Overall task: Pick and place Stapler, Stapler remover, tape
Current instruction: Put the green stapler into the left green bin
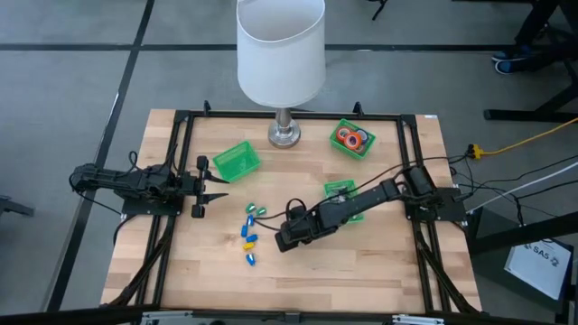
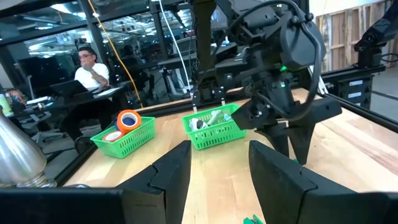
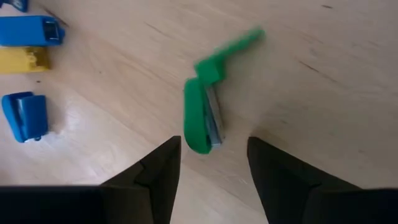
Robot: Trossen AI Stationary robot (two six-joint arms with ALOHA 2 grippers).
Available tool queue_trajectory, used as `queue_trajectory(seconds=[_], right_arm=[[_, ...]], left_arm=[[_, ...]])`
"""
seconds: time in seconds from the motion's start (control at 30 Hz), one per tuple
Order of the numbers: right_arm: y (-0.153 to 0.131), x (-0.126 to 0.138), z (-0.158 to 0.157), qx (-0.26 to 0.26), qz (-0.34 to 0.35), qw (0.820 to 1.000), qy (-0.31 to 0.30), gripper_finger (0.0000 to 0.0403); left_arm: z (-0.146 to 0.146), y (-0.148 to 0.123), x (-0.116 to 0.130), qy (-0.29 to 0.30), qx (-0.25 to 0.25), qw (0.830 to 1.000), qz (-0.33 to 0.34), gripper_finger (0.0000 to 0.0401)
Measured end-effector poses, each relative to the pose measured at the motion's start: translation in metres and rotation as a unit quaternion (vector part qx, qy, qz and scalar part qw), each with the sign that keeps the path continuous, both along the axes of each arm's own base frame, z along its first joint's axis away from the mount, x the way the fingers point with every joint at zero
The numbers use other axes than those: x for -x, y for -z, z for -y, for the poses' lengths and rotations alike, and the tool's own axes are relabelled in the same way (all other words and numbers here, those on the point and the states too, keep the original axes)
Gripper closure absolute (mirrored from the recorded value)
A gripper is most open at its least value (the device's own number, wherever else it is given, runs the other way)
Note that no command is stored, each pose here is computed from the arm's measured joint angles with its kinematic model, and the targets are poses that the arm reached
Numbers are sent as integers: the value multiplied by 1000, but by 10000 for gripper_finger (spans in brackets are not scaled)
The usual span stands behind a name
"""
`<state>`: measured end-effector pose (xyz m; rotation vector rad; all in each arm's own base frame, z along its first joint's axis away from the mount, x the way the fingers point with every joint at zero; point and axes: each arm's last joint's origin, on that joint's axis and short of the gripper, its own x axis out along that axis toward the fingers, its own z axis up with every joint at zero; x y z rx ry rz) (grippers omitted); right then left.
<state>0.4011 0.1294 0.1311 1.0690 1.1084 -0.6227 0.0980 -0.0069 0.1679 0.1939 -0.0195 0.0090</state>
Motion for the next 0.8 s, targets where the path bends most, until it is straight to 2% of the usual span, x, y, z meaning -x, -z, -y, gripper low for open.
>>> queue_trajectory(seconds=[0.37,0.5,0.8], right_arm=[[2,-3,10,7,1,1000,-29,211],[1,-5,11,30,18,996,-80,211],[2,-10,15,92,46,989,-109,218]], left_arm=[[0,0,0,0,0,1000,0,244],[0,0,0,0,0,1000,0,244],[0,0,0,0,0,1000,0,244]])
